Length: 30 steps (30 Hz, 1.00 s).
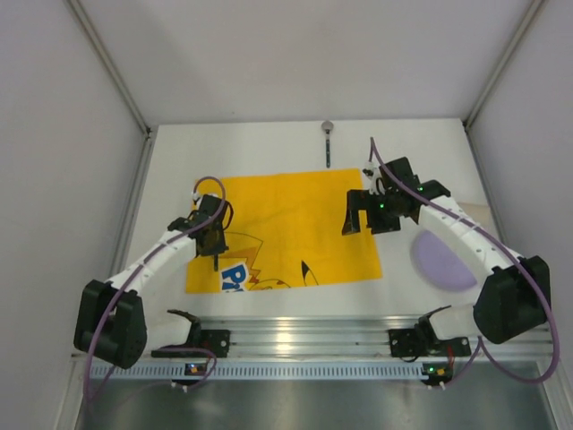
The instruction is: Set the dinner table for one person
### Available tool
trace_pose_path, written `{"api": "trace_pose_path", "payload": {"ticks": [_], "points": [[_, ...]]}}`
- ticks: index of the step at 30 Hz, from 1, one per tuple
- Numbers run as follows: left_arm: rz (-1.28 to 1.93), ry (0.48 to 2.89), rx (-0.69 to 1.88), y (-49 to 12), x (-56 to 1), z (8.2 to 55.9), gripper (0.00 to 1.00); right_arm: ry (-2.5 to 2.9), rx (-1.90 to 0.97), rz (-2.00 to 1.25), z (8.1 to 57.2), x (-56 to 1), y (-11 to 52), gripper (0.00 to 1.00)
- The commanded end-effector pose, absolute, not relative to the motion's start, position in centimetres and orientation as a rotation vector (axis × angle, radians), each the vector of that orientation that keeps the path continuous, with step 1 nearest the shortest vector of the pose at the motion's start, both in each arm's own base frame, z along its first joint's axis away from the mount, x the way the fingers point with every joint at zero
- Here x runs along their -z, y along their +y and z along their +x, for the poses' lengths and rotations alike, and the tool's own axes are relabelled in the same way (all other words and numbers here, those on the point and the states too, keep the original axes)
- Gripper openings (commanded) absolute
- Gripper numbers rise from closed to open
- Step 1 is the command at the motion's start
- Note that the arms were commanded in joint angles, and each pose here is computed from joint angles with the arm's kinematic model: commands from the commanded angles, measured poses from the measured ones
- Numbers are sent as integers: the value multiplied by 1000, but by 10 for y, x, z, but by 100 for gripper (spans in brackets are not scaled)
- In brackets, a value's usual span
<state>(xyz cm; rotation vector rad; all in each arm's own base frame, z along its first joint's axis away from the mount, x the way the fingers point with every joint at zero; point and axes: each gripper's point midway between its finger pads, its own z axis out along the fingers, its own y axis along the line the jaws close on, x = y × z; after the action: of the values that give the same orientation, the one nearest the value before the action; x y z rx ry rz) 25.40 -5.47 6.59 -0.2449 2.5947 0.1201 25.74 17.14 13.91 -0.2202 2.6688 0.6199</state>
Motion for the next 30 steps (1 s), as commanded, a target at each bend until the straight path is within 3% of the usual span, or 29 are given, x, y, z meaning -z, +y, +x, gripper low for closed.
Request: {"api": "trace_pose_path", "payload": {"ticks": [1,13,16,18,20,22,30], "points": [[-307,2444,-37,-62,-83,278,0,2625,-670,-243,260,-144,176,100],[-200,2506,-177,-52,-57,292,1,2628,-644,-224,277,-152,180,100],[-226,2533,-221,-47,-58,287,21,2604,-650,-200,295,-161,186,100],[-240,2533,-226,-44,-63,286,53,2601,-644,-187,312,-162,192,100],[-254,2520,-235,-42,-70,291,93,2570,-646,-168,341,-173,202,100],[-243,2508,-228,-45,-81,299,98,2530,-648,-161,379,-183,215,100],[-217,2588,-26,-84,-102,327,93,2481,-499,-56,530,-148,243,100]]}}
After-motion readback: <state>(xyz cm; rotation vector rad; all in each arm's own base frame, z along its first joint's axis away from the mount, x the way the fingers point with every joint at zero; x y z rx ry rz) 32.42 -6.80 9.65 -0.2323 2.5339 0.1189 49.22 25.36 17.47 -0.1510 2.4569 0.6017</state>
